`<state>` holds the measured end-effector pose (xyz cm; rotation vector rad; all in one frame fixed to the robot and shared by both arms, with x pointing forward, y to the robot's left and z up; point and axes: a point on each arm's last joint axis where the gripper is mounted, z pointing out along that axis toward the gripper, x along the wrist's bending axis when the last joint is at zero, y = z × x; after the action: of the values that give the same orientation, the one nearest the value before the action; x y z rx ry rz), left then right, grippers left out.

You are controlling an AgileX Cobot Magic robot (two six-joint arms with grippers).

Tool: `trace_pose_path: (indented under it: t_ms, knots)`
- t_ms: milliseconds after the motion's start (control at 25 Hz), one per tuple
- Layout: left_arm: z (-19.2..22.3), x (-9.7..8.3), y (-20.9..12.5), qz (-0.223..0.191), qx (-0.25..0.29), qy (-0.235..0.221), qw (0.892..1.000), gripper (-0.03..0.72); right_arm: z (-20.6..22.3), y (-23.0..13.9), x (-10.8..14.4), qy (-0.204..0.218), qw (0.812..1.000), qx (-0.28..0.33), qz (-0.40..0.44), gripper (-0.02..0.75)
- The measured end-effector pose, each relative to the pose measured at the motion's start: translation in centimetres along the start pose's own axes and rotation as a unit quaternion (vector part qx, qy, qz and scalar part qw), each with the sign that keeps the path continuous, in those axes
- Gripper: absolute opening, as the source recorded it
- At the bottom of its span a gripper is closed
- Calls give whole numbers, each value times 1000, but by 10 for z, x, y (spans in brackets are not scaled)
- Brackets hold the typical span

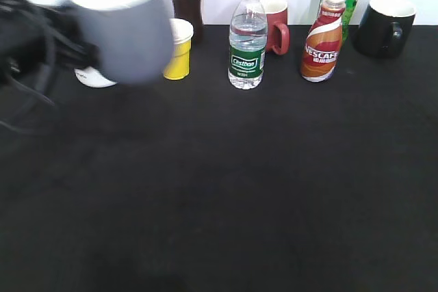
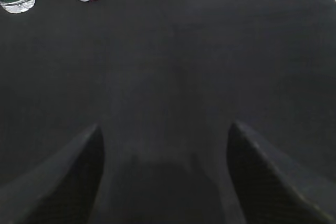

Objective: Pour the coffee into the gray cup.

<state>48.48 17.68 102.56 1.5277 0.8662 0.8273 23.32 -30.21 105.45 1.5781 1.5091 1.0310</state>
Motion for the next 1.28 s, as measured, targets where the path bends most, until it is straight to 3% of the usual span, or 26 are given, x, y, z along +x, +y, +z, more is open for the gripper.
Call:
trace_pose_path:
  t_ms: [80,240,360,440,760,880,1000,1160,1280]
  knots:
    - [0,-11,-3,5,19,-21,1000,71,0,0,0,0,1000,0,0,570]
    - [6,-14,-15,6,46,-26,999,71,-2,4,0,2,1000,-15,0,570]
    - [7,-14,-19,6,51,-26,998,71,-9,29,3,15,989,-147,-1,570]
    - [7,-14,-18,6,51,-26,998,71,5,45,5,19,980,-199,-7,570]
    - [7,-14,-18,6,50,-26,998,71,136,76,15,29,989,-143,-21,570]
    - [7,-14,-15,5,33,-27,999,71,190,80,20,44,983,-178,-19,570]
    - [7,-14,-15,5,31,-27,999,71,238,68,22,55,978,-199,-15,570]
    - [7,-14,-14,5,28,-27,999,70,281,32,24,65,989,-131,-25,570]
    - [7,-14,-14,5,28,-27,999,70,302,17,56,114,988,-93,-39,546]
